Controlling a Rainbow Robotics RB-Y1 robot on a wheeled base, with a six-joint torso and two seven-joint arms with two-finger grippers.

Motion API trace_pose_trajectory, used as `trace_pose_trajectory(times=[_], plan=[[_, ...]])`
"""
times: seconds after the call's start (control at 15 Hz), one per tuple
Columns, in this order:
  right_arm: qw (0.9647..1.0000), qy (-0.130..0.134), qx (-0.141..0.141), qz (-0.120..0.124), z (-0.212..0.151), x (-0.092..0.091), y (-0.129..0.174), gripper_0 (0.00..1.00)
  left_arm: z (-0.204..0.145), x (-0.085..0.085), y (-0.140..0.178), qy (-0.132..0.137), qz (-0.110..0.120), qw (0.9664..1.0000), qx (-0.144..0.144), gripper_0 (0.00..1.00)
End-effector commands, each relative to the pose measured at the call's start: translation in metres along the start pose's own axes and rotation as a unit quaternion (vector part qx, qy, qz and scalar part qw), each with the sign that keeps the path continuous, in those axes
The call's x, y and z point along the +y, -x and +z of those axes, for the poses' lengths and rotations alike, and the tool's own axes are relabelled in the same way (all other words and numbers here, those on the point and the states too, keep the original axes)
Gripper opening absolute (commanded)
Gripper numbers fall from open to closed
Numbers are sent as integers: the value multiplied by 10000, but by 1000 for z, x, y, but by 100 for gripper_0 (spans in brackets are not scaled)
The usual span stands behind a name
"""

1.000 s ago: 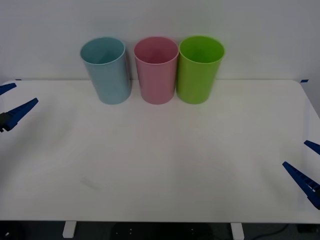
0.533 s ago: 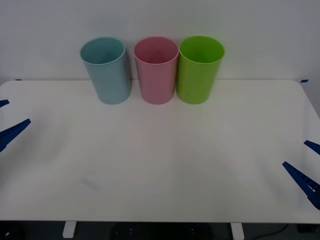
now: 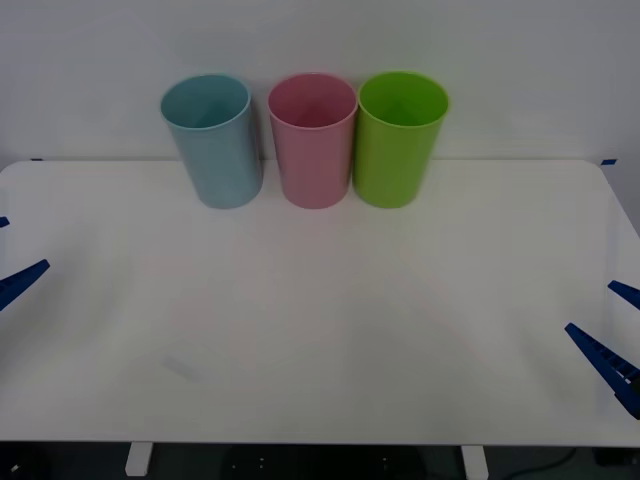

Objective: Grasp the object on the table and drop it into the matching bin: aluminum can to the light blue bin, PET bottle to the pink bin.

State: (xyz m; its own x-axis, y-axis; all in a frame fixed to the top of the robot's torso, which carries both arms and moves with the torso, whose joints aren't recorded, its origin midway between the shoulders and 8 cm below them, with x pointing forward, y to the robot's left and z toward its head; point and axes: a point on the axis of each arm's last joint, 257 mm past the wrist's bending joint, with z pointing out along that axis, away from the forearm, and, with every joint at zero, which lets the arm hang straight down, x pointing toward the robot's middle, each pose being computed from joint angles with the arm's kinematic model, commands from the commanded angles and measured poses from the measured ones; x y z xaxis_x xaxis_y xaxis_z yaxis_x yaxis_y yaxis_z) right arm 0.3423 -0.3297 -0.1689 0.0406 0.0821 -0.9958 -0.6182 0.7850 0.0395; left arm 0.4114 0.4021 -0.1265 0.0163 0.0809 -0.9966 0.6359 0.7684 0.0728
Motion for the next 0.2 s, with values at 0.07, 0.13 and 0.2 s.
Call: trace_pose_trajectory(times=[0.07,0.13,0.2], plan=[[10000,0,0,0,0,0,0,100,-1,-2,-1,-33,-21,10000,9,100],[10000,0,0,0,0,0,0,100,-2,-2,-2,-31,-41,10000,15,100],[10000,0,0,0,0,0,0,100,-2,-2,-2,-31,-41,10000,15,100]])
